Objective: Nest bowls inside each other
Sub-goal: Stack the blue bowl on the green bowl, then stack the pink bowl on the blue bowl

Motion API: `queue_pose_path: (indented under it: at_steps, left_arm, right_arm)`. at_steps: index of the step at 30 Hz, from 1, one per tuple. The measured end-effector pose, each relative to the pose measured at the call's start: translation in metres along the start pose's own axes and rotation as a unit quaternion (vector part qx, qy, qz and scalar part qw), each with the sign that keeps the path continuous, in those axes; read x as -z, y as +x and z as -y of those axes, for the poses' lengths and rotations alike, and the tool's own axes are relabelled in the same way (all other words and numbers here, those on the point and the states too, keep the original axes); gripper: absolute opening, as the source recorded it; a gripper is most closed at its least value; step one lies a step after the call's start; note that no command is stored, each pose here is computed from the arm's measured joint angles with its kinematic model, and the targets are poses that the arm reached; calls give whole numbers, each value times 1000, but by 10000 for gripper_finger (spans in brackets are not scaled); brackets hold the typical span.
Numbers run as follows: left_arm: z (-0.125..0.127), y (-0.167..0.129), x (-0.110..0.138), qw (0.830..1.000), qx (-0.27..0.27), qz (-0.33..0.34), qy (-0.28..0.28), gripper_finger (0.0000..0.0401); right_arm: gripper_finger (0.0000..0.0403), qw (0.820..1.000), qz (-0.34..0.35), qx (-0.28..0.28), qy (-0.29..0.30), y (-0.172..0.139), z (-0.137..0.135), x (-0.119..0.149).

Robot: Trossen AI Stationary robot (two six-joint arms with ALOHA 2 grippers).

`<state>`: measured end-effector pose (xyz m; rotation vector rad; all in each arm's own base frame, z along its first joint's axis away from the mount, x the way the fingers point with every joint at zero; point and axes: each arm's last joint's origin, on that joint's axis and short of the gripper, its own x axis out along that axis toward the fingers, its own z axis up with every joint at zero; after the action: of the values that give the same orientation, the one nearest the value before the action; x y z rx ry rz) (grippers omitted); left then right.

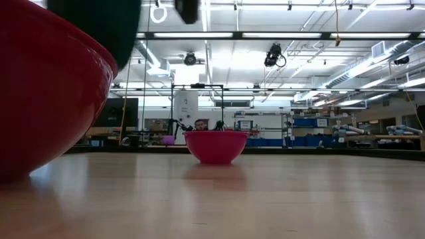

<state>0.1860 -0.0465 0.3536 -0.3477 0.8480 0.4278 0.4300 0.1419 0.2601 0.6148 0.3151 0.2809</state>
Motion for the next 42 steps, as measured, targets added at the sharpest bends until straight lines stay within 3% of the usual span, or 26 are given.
queue_pose_path:
  at_steps: [3, 9, 15, 22, 26, 30, 33, 35, 39, 42]
  left_arm:
    - [2, -1, 1, 1000, 4, -1, 5, 231]
    - [4, -2, 3, 1000, 10, 0, 6, 231]
    - [4, -2, 2, 1000, 7, 3, -21, 231]
    - [4, -2, 3, 999, 6, 2, -39, 231]
    - [4, -1, 3, 999, 6, 2, -40, 231]
    - [4, -1, 2, 999, 1, 10, -41, 231]
    - [3, -1, 0, 999, -6, 21, -47, 231]
    - [1, 0, -2, 998, -10, 25, -51, 231]
    - [0, 1, -6, 998, -11, 33, -61, 231]
    - [-1, 2, -8, 997, -11, 38, -65, 231]
  right_arm:
    - [20, 1000, -7, 0, -13, 23, -3, 2]
    - [25, 994, -38, 82, -52, 54, -1, -2]
    - [73, 988, -103, 103, -47, 73, 9, -5]
    - [168, 991, -97, 88, -41, 63, 3, -24]
    - [199, 984, -60, 168, -11, 40, -3, -47]
    - [203, 954, -17, 297, 19, 2, -8, -70]
    - [203, 917, -20, 398, 23, -29, -6, -79]
    - [203, 888, -59, 455, 12, -48, 1, -79]
    - [203, 816, -130, 560, 60, -78, 27, -77]
    - [203, 776, -162, 603, 90, -89, 46, -72]
